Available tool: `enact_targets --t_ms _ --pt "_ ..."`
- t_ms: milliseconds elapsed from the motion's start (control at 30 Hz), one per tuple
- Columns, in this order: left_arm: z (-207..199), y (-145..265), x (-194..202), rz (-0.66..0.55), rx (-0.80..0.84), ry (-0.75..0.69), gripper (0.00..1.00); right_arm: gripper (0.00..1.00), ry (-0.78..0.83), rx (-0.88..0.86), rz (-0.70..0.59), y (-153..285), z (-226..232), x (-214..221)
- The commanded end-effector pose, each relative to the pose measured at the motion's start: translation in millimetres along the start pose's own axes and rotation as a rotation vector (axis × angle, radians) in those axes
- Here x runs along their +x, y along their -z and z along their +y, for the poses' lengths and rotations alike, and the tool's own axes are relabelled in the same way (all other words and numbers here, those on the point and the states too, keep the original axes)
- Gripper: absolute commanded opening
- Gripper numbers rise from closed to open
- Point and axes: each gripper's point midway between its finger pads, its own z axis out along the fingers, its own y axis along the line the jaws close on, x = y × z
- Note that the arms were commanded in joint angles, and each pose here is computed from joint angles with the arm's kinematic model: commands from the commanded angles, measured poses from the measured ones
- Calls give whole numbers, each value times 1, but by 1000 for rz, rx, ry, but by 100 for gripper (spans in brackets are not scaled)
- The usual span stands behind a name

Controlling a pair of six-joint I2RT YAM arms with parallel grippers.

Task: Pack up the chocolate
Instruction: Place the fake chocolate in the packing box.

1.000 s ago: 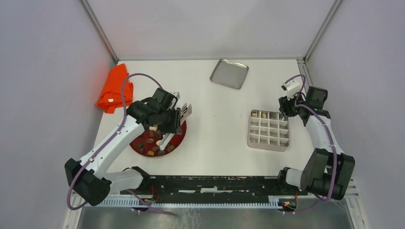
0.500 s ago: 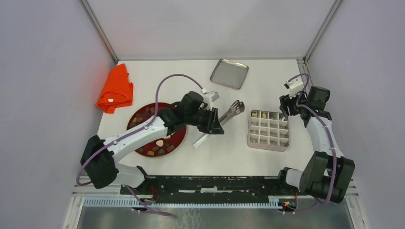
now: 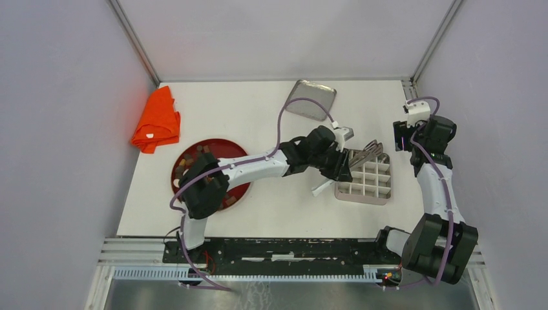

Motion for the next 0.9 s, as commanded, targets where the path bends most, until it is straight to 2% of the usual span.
enact_targets --t_ms 0,433,867 --pt "-9 -13 -30 -75 -19 -105 2 72 -1 69 -25 3 -13 -7" --pt "26 -31 -24 -6 -202 -215 2 71 6 44 -20 0 -9 -4" --pt "33 -37 -20 29 -222 -234 6 71 15 31 -20 -1 -7 -3"
